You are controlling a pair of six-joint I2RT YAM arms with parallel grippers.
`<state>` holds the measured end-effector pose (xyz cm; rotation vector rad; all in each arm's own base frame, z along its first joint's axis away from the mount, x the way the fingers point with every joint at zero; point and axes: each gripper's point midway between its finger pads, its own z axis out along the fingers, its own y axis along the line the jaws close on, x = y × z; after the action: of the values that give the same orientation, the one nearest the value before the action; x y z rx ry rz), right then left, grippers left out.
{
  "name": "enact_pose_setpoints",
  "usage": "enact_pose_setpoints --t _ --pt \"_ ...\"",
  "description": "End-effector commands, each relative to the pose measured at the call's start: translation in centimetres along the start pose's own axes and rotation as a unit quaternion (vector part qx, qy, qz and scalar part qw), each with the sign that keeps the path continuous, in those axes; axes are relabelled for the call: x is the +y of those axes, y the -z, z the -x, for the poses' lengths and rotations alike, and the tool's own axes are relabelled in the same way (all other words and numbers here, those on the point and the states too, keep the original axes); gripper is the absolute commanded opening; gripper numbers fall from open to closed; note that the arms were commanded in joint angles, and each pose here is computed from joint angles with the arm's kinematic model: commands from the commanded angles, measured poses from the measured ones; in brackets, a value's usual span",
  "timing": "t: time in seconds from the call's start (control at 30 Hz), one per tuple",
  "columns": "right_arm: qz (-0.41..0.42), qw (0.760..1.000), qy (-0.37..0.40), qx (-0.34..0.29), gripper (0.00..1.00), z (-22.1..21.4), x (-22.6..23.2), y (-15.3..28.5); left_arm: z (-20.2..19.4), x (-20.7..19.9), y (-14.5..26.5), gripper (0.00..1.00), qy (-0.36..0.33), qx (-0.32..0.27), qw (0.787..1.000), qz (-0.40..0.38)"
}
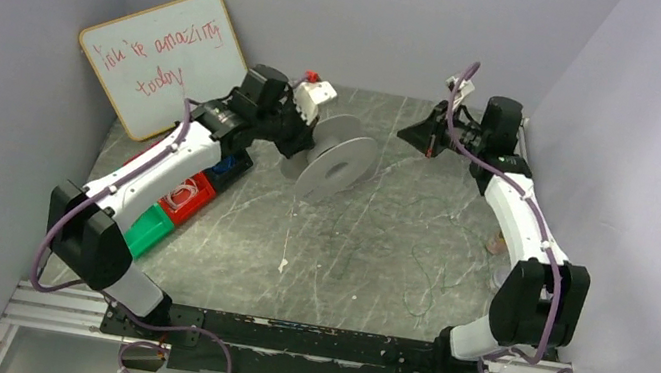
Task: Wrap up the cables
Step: Wrap the cable around the cable reel.
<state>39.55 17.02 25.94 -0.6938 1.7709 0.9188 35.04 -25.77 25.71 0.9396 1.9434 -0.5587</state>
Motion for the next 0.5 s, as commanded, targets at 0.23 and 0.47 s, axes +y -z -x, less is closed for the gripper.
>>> enact_pose_setpoints --t 0.23,0.47 --pt "0.252 0.967 -0.014 -0.03 0.0 3.2 12.7 0.3 -0.1 4.3 -2.6 0.02 0.028 0.005 0.987 0.156" --pt "0.338 0.94 -0.043 -0.022 0.04 1.7 17.6 -0.1 -0.8 5.1 -3.7 0.02 0.057 0.016 0.982 0.177"
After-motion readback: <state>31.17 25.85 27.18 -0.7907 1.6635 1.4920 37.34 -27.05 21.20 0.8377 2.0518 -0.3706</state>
